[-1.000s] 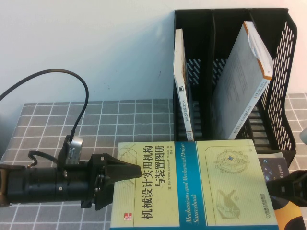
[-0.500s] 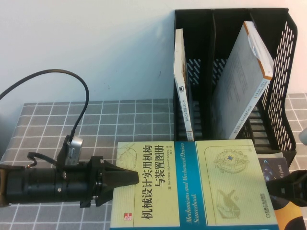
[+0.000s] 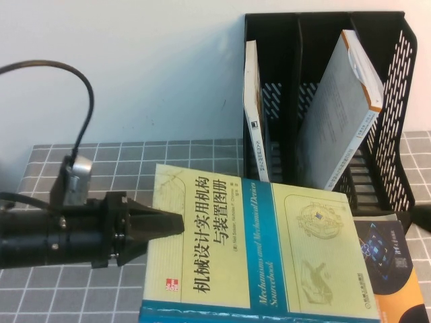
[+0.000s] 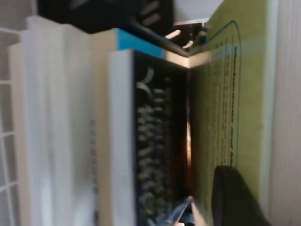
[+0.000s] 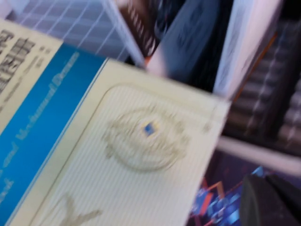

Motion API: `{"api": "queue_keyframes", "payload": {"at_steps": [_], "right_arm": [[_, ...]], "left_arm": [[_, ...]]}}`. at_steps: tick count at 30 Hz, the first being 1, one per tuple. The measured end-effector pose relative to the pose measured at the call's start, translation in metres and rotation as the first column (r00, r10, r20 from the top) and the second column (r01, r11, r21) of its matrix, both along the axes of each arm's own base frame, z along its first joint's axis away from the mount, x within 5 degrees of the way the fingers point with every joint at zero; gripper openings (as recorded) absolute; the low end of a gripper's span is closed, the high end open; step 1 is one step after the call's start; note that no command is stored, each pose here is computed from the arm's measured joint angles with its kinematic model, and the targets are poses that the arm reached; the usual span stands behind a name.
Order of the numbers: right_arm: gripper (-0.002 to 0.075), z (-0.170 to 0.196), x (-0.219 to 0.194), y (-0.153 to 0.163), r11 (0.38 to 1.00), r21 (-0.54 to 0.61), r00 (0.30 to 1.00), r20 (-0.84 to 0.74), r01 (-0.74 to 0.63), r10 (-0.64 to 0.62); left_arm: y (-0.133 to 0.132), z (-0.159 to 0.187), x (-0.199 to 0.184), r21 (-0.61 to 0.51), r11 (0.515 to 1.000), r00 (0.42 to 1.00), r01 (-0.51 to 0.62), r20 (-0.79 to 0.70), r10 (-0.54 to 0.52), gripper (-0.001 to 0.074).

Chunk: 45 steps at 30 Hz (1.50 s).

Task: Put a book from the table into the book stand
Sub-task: Pick up the book with your left arm, then place the book on the book shelf

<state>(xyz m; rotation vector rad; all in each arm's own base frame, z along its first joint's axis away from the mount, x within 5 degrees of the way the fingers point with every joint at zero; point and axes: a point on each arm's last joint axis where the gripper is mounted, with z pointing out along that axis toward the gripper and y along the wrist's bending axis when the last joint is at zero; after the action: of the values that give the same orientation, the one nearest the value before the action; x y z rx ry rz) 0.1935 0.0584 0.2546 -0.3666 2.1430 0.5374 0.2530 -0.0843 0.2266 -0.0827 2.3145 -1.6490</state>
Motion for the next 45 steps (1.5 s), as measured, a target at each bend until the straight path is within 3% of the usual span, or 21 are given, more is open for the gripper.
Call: {"api": "queue_keyframes", "payload": {"at_steps": [7, 11, 23, 28, 33, 38, 45], "right_arm": [[-0.0003, 0.035, -0.02, -0.013, 0.993, -0.043, 0.967, 0.235, 0.108, -0.095], [-0.0003, 0.046, -0.027, -0.018, 0.986, -0.042, 0.937, 0.319, 0.163, -0.142], [-0.0003, 0.059, -0.033, -0.031, 0.954, -0.105, 0.863, 0.462, 0.282, -0.204], [-0.0003, 0.074, -0.037, -0.055, 0.849, -0.066, 0.713, 0.578, 0.524, -0.396], [-0.0003, 0.088, -0.049, -0.075, 0.717, -0.079, 0.592, 0.63, 0.692, -0.502], [-0.0003, 0.099, -0.056, -0.08, 0.672, -0.145, 0.59, 0.633, 0.726, -0.501], [-0.0003, 0.1, -0.055, -0.078, 0.699, -0.124, 0.604, 0.622, 0.705, -0.498]], "left_arm": [[0.002, 0.046, -0.026, 0.024, 1.0, 0.996, -0.012, 0.083, 0.01, 0.0194], [-0.004, 0.079, -0.037, 0.065, 0.998, 0.984, 0.024, 0.173, -0.035, 0.0195], [-0.065, 0.171, -0.052, 0.137, 0.977, 0.893, 0.164, 0.4, -0.206, 0.0195], [-0.094, 0.182, -0.042, 0.128, 0.976, 0.881, 0.174, 0.423, -0.213, 0.0195], [-0.124, 0.187, -0.025, 0.11, 0.983, 0.873, 0.148, 0.452, -0.182, 0.0195], [-0.155, 0.185, 0.006, 0.093, 0.992, 0.872, 0.082, 0.476, -0.116, 0.0195], [-0.191, 0.172, 0.056, 0.061, 0.997, 0.868, -0.044, 0.496, 0.008, 0.0195]]}}
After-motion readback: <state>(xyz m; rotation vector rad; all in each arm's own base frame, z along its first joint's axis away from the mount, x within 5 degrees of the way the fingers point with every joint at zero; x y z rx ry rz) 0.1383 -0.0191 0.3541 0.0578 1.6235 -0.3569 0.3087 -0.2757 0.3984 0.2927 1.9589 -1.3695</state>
